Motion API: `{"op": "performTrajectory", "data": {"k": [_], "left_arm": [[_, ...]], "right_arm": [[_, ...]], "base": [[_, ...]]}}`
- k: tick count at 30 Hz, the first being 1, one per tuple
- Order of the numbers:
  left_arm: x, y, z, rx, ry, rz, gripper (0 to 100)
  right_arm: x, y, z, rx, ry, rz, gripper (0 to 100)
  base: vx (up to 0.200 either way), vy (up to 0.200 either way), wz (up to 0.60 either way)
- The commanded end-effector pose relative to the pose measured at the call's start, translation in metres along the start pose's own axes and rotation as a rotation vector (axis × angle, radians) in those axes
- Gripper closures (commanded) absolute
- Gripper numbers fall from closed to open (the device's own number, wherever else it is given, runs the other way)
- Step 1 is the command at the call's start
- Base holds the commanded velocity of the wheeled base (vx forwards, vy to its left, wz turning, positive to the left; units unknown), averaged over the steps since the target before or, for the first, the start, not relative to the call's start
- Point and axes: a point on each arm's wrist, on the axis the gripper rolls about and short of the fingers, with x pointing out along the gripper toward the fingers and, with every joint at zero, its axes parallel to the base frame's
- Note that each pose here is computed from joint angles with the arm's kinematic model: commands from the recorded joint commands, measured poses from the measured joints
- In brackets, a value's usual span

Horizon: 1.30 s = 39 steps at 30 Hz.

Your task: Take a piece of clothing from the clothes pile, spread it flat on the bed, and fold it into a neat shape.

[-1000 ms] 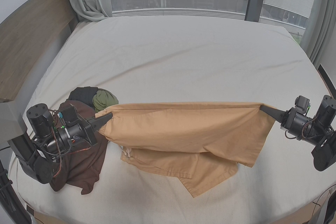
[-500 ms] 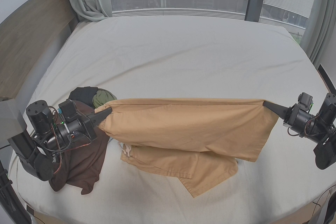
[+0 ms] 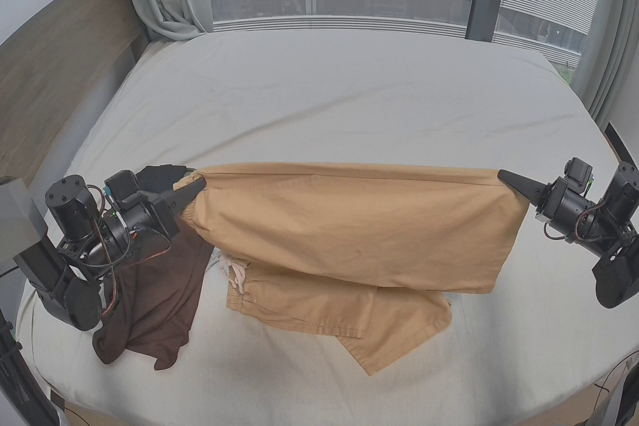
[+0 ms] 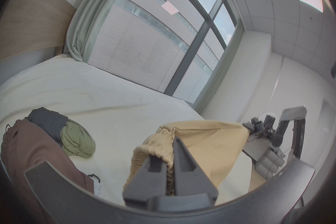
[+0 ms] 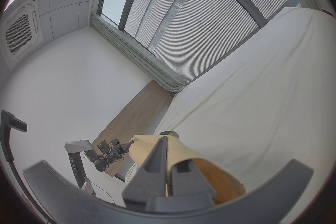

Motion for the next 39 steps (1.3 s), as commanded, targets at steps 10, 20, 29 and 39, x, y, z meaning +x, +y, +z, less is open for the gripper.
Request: {"op": "performTrajectory", "data": {"k": [10, 20, 29, 39], "left_arm": [[0.013, 0.003, 0.013, -0.043, -0.066, 0.007, 100], [0.030, 0.017, 0.002, -0.050, -0.059, 0.017, 100], [0.050, 0.033, -0.002, -0.078, -0.095, 0.043, 100], [0.069, 0.048, -0.014, -0.121, -0.099, 0.044, 100]], "right_arm": [[0.027, -0.041, -0.005, 0.032, 0.017, -0.021, 100], [0.043, -0.062, -0.006, 0.034, 0.016, -0.022, 100], [0.062, -0.084, -0.008, 0.025, 0.009, -0.014, 100], [0.082, -0.105, -0.009, 0.007, -0.017, -0.009, 100]], "base": [[0.000, 0.000, 0.00], [0.000, 0.000, 0.00], [0.000, 0.000, 0.00], [0.000, 0.000, 0.00]]}}
